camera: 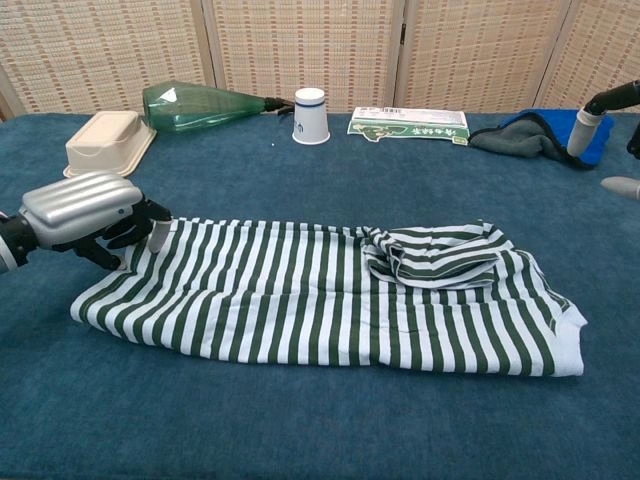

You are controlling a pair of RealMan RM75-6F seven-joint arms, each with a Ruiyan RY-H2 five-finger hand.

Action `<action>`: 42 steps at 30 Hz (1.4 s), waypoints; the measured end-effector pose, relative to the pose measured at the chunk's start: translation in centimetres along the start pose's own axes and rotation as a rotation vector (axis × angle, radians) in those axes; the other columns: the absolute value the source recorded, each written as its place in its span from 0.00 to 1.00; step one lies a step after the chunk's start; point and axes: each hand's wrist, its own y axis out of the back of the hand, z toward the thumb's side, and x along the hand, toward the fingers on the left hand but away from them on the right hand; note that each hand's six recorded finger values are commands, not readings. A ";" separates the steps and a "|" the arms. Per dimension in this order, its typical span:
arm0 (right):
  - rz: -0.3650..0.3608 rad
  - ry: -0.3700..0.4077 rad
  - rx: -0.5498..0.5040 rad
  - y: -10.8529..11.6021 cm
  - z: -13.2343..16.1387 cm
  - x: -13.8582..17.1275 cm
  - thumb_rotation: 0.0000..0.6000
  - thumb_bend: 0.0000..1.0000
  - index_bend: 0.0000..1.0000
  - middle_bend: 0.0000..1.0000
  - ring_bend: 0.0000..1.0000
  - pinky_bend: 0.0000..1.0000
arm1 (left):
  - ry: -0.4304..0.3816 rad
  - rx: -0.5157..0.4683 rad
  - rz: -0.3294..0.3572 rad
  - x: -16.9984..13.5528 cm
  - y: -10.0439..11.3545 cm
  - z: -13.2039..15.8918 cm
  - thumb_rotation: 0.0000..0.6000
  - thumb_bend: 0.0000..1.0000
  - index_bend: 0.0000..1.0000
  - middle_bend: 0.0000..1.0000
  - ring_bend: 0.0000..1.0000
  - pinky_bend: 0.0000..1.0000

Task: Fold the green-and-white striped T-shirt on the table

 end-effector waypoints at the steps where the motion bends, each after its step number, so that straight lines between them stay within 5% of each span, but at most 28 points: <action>1: 0.000 0.000 -0.001 0.0 0.0 0.0 1.00 0.35 0.38 0.97 1.00 1.00 | 0.000 -0.003 0.001 0.0 0.0 0.0 1.00 0.42 0.63 0.89 0.82 0.95; 8: -0.003 0.000 -0.010 0.0 -0.1 -0.1 1.00 0.35 0.38 0.97 1.00 1.00 | -0.008 -0.021 0.004 0.4 0.1 0.6 1.00 0.51 0.65 0.90 0.82 0.95; 22: -0.027 -0.008 -0.026 0.5 -0.6 0.1 1.00 0.35 0.38 0.97 1.00 1.00 | -0.001 -0.144 0.028 1.6 1.9 1.8 1.00 0.52 0.61 0.90 0.82 0.95; 42: -0.083 -0.065 -0.045 2.2 -3.1 1.9 1.00 0.35 0.38 0.97 1.00 1.00 | -0.092 -0.253 0.076 6.4 11.3 10.1 1.00 0.52 0.58 0.90 0.82 0.95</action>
